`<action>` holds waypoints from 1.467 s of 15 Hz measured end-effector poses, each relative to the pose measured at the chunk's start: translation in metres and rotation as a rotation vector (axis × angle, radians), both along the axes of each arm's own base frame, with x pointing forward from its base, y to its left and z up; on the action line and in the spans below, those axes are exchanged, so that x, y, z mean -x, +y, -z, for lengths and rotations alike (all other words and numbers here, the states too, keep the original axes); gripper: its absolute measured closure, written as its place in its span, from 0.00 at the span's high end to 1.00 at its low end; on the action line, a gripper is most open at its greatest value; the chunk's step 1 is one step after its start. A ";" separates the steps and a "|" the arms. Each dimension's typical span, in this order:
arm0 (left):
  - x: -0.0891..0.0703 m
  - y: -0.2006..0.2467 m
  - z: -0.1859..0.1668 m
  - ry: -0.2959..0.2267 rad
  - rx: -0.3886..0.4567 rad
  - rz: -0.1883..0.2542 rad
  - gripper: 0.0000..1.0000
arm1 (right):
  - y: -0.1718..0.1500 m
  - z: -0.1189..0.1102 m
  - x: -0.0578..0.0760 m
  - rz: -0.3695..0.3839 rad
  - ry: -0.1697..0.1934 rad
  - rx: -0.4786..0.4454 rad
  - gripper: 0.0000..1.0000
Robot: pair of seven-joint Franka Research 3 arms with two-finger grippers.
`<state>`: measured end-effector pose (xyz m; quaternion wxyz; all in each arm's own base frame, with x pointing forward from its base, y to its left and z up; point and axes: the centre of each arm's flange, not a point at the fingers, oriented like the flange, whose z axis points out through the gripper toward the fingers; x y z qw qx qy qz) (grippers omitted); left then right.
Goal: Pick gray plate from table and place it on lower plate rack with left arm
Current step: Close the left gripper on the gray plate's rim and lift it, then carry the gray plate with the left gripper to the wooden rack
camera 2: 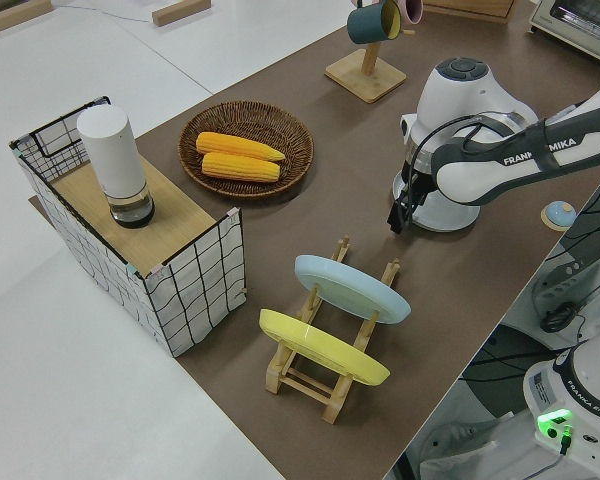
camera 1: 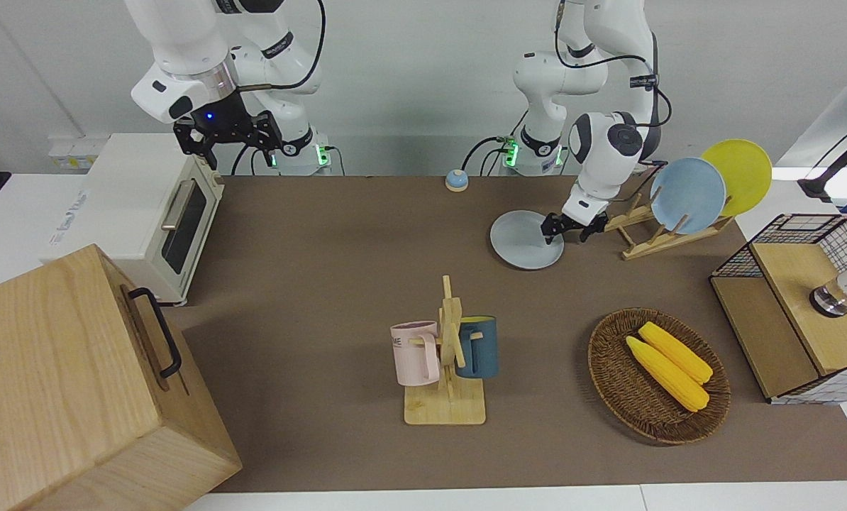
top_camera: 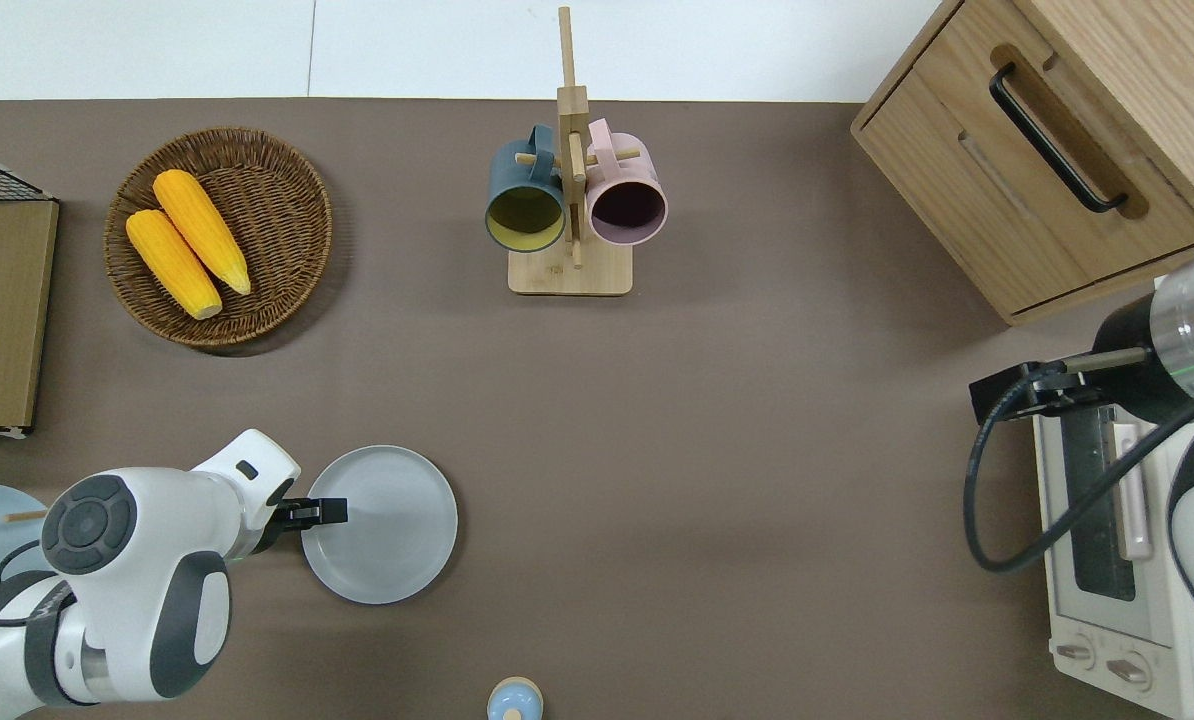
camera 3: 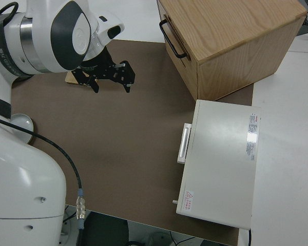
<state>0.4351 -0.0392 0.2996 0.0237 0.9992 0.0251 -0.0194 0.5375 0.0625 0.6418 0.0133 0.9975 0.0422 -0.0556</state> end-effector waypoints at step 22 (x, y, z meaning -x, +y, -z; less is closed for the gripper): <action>-0.025 -0.011 -0.055 0.051 0.007 0.027 0.03 | 0.000 0.000 0.000 0.000 0.000 0.000 0.99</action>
